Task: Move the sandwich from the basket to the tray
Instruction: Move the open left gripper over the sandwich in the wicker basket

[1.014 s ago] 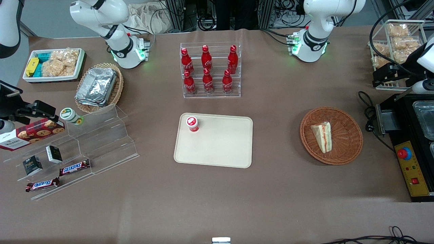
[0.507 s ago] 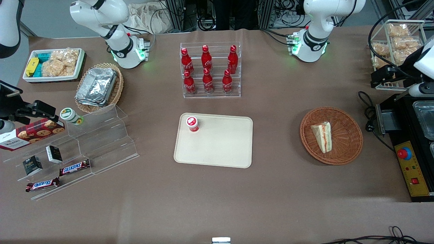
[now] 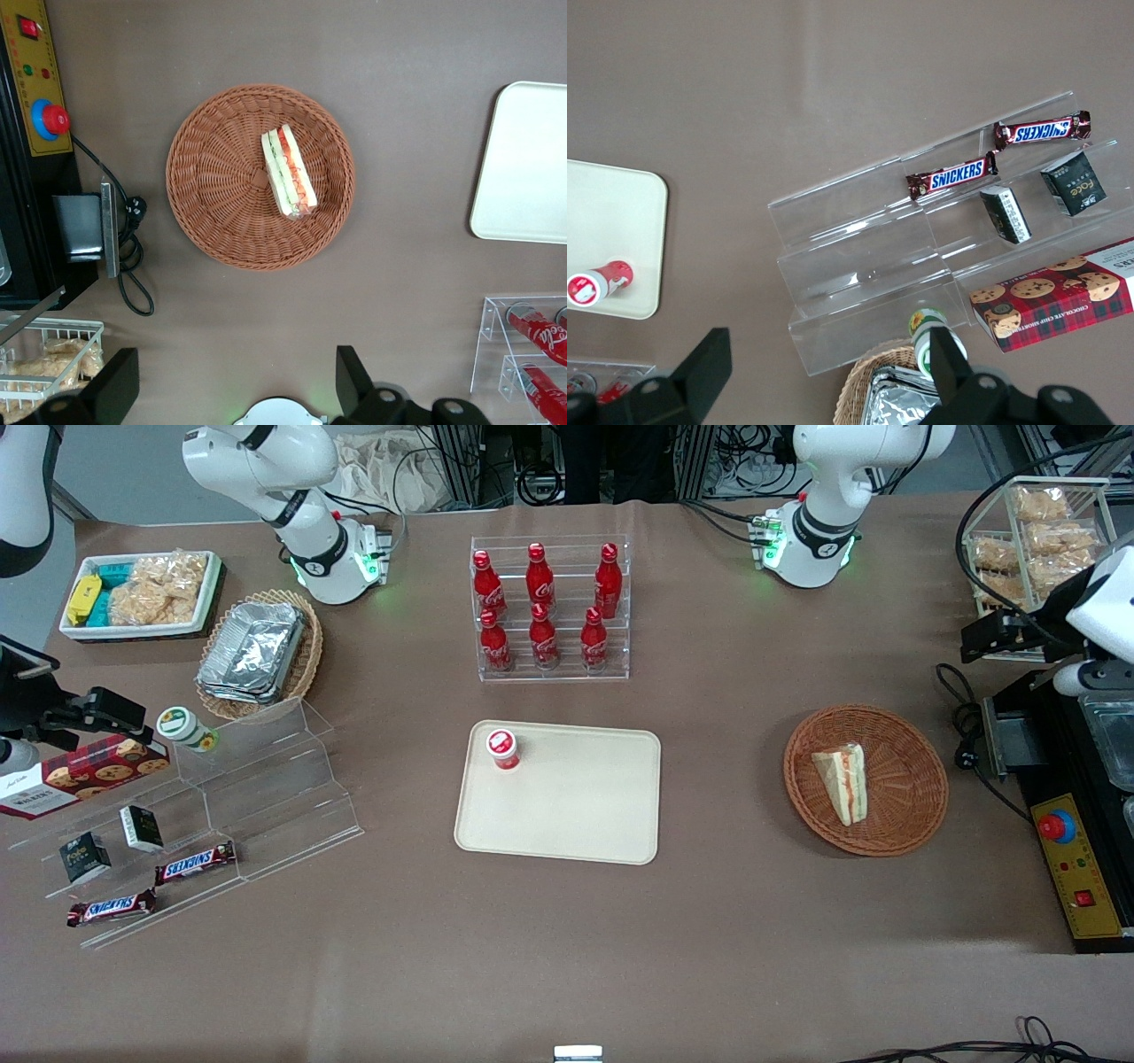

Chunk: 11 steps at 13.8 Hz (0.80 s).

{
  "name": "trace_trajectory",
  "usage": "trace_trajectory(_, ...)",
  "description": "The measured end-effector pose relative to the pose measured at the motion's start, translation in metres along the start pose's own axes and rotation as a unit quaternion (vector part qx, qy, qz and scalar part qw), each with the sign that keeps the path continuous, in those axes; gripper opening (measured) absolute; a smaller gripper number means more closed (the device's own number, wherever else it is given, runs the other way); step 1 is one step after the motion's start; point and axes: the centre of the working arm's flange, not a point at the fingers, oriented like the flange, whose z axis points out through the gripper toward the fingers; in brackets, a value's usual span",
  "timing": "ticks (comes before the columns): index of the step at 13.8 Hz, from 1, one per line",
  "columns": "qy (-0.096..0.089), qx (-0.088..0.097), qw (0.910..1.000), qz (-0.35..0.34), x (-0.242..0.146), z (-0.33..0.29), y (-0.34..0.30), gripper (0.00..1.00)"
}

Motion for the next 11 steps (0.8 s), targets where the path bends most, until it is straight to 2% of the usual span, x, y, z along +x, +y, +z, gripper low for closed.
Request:
trace_trajectory(2,-0.011,0.000,0.9999,0.000,0.011,0.015,0.000,1.00)
trace_trajectory(6,-0.010,0.001,0.9998,-0.017,0.037,0.067,-0.001,1.00)
trace_trajectory(9,-0.024,0.000,0.9957,-0.089,0.048,0.112,-0.001,1.00)
trace_trajectory(11,-0.040,-0.016,0.9890,-0.141,0.056,0.135,0.002,1.00)
